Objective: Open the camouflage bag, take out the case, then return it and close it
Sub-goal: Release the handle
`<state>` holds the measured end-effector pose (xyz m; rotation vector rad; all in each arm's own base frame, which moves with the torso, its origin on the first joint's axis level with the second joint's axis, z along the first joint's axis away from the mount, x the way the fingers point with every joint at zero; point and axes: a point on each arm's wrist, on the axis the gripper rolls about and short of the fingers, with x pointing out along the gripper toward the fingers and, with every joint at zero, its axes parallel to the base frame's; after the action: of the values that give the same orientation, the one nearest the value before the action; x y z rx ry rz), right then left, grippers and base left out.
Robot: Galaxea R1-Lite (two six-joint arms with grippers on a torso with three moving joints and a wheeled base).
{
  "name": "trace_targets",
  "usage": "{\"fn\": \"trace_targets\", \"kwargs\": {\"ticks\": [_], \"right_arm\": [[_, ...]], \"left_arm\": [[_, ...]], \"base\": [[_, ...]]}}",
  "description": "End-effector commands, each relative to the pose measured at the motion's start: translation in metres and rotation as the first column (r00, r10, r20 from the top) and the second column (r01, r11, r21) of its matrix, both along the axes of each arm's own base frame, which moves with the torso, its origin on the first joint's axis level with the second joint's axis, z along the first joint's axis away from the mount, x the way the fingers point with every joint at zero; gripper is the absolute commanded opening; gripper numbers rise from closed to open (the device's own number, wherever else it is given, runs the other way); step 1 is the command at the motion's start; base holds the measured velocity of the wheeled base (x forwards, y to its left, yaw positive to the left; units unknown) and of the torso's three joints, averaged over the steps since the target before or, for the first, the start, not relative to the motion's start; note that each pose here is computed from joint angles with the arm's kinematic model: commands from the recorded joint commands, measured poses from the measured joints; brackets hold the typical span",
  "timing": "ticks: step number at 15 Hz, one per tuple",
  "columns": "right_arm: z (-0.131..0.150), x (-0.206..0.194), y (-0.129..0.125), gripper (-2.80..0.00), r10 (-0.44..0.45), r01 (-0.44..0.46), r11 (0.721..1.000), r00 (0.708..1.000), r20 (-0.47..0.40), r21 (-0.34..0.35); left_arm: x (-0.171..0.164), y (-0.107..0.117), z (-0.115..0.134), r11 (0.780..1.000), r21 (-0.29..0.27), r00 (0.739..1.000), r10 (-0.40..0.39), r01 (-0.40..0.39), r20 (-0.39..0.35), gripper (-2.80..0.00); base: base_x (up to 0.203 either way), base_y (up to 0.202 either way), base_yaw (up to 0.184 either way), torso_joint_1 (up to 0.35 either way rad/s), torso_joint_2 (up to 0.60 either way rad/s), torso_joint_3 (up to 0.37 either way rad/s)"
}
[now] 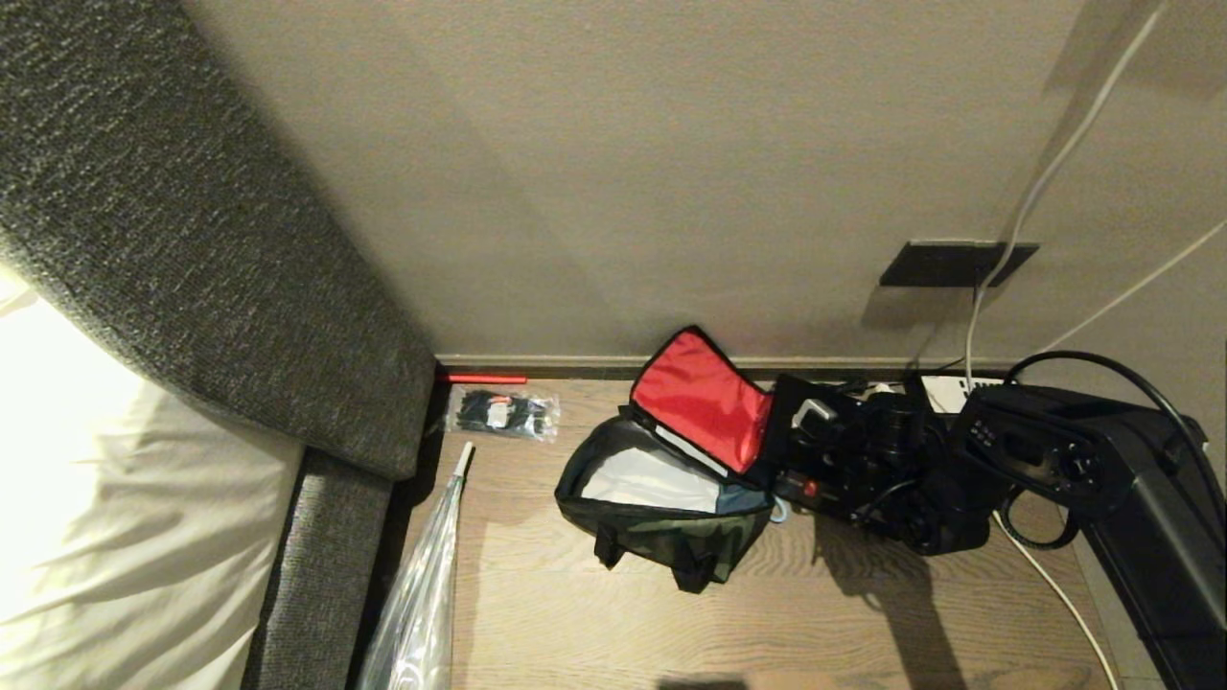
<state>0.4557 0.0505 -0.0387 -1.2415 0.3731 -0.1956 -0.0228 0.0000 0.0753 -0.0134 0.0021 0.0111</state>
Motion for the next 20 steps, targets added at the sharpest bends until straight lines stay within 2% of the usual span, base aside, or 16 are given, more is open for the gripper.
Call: {"fn": "trace_targets", "kwargs": {"ticks": [1, 2, 3, 15, 20], "right_arm": [[-0.008, 0.003, 0.000, 0.00, -0.006, 0.006, 1.000, 1.000, 0.002, -0.001], [-0.012, 0.000, -0.001, 0.00, -0.004, 0.004, 1.000, 1.000, -0.013, -0.001], [-0.014, -0.001, -0.001, -2.80, -0.006, 0.006, 1.000, 1.000, -0.025, -0.002], [-0.003, -0.012, -0.001, -2.80, -0.005, 0.005, 1.000, 1.000, 0.015, 0.012], [0.029, -0.030, -0.003, -2.80, -0.002, 0.002, 1.000, 1.000, 0.024, 0.012]], "left_arm": [[0.000, 0.000, -0.001, 1.000, 0.000, 1.000, 0.001, -0.001, -0.001, -2.80], [0.000, 0.000, -0.001, 1.000, 0.000, 1.000, 0.001, -0.001, 0.000, -2.80], [0.000, 0.000, -0.001, 1.000, 0.000, 1.000, 0.001, -0.001, -0.001, -2.80], [0.000, 0.000, -0.001, 1.000, 0.000, 1.000, 0.001, -0.001, -0.001, -2.80], [0.000, 0.000, -0.001, 1.000, 0.000, 1.000, 0.001, -0.001, -0.001, -2.80]], "base": [[0.000, 0.000, 0.000, 0.000, 0.00, 0.000], [0.000, 0.000, 0.000, 0.000, 0.00, 0.000], [0.000, 0.000, 0.000, 0.000, 0.00, 0.000], [0.000, 0.000, 0.000, 0.000, 0.00, 0.000], [0.000, 0.000, 0.000, 0.000, 0.00, 0.000]]}}
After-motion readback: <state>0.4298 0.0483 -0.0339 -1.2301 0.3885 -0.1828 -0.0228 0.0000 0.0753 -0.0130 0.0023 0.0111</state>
